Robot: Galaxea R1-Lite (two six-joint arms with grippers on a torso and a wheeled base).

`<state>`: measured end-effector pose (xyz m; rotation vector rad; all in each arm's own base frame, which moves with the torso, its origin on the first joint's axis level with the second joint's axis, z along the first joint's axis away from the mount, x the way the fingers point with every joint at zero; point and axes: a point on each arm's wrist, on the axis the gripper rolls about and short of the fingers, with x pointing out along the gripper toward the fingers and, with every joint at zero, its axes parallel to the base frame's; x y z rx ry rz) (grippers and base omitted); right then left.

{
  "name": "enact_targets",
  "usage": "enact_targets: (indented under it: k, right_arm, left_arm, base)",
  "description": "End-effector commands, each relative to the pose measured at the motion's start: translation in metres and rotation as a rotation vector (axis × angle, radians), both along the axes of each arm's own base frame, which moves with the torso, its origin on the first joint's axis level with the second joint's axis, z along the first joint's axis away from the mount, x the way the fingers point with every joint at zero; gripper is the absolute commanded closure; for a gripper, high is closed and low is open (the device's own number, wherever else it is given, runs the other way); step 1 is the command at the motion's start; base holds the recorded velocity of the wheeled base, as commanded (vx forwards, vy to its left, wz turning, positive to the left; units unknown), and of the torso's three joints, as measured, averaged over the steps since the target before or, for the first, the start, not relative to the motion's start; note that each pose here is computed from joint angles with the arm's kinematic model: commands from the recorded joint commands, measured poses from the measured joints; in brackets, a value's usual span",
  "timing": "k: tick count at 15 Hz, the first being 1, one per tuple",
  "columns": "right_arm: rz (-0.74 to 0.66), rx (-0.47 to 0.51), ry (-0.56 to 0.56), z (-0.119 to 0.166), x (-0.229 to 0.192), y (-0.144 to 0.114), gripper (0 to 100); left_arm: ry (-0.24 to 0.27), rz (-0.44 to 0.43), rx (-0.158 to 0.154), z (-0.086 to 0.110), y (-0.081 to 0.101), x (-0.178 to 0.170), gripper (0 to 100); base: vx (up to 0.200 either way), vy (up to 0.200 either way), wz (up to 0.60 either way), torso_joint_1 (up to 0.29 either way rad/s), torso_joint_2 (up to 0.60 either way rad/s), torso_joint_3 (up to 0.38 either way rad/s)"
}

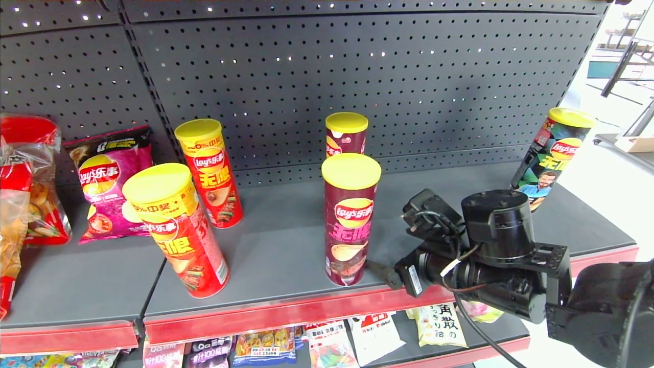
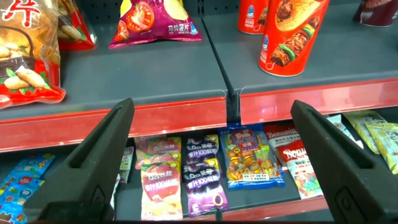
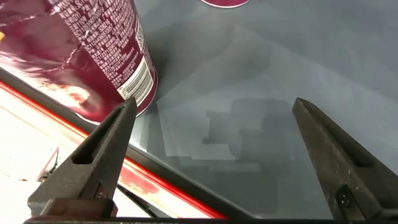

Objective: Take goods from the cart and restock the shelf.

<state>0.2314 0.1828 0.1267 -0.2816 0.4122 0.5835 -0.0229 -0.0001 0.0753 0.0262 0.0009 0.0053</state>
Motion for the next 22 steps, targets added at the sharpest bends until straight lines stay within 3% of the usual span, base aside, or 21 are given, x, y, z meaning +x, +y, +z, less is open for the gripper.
enact_targets:
  k: [1, 7, 10, 13, 14, 15, 16, 17, 18, 20, 22]
  right_arm:
    - [0.001, -0.001, 0.001, -0.001, 0.001, 0.001, 0]
    - [0.0, -0.006, 0.006, -0.002, -0.002, -0.001, 0]
    - [-0.043, 0.029, -0.056, 0.019, -0.011, -0.012, 0]
    - [-0.117, 0.078, -0.159, 0.048, -0.044, -0.048, 0]
    - [-0.171, 0.102, -0.222, 0.06, -0.066, -0.073, 0]
    - [-0.18, 0.104, -0.23, 0.061, -0.068, -0.076, 0]
    - [-0.27, 0.092, -0.351, 0.073, -0.097, -0.11, 0]
    - [-0.277, 0.09, -0.363, 0.074, -0.099, -0.112, 0]
    - [-0.391, 0.084, -0.466, 0.085, -0.137, -0.146, 0]
    - [-0.48, 0.075, -0.493, 0.089, -0.187, -0.174, 0]
    - [-0.532, 0.048, -0.463, 0.074, -0.24, -0.192, 0]
  left_arm:
    - [-0.001, 0.001, 0.0, 0.0, 0.0, 0.0, 0]
    - [0.001, 0.001, -0.002, 0.0, 0.0, 0.0, 0]
    - [0.001, 0.001, -0.002, 0.0, 0.0, 0.0, 0]
    - [0.001, 0.001, -0.002, 0.0, 0.0, 0.0, 0]
    - [0.001, -0.001, 0.0, 0.0, 0.0, 0.0, 0]
    - [0.001, -0.001, 0.0, 0.0, 0.0, 0.0, 0]
    - [0.001, -0.001, 0.0, 0.0, 0.0, 0.0, 0]
    - [0.001, -0.001, 0.0, 0.0, 0.0, 0.0, 0]
    - [0.008, -0.004, 0.001, 0.0, 0.0, 0.001, 0]
    - [0.008, -0.004, 0.001, 0.0, 0.0, 0.001, 0]
    - [0.007, -0.004, 0.0, 0.0, 0.0, 0.0, 0]
  base:
    - [0.0, 0.0, 0.0, 0.0, 0.0, 0.0]
    - [0.0, 0.0, 0.0, 0.0, 0.0, 0.0]
    - [0.0, 0.0, 0.0, 0.0, 0.0, 0.0]
    - [0.0, 0.0, 0.0, 0.0, 0.0, 0.0]
    - [0.0, 0.0, 0.0, 0.0, 0.0, 0.0]
    - [0.0, 0.0, 0.0, 0.0, 0.0, 0.0]
    - [0.0, 0.0, 0.0, 0.0, 0.0, 0.0]
    - [0.0, 0.0, 0.0, 0.0, 0.0, 0.0]
    - [0.0, 0.0, 0.0, 0.0, 0.0, 0.0]
    - [0.0, 0.0, 0.0, 0.0, 0.0, 0.0]
    - [0.0, 0.0, 0.0, 0.0, 0.0, 0.0]
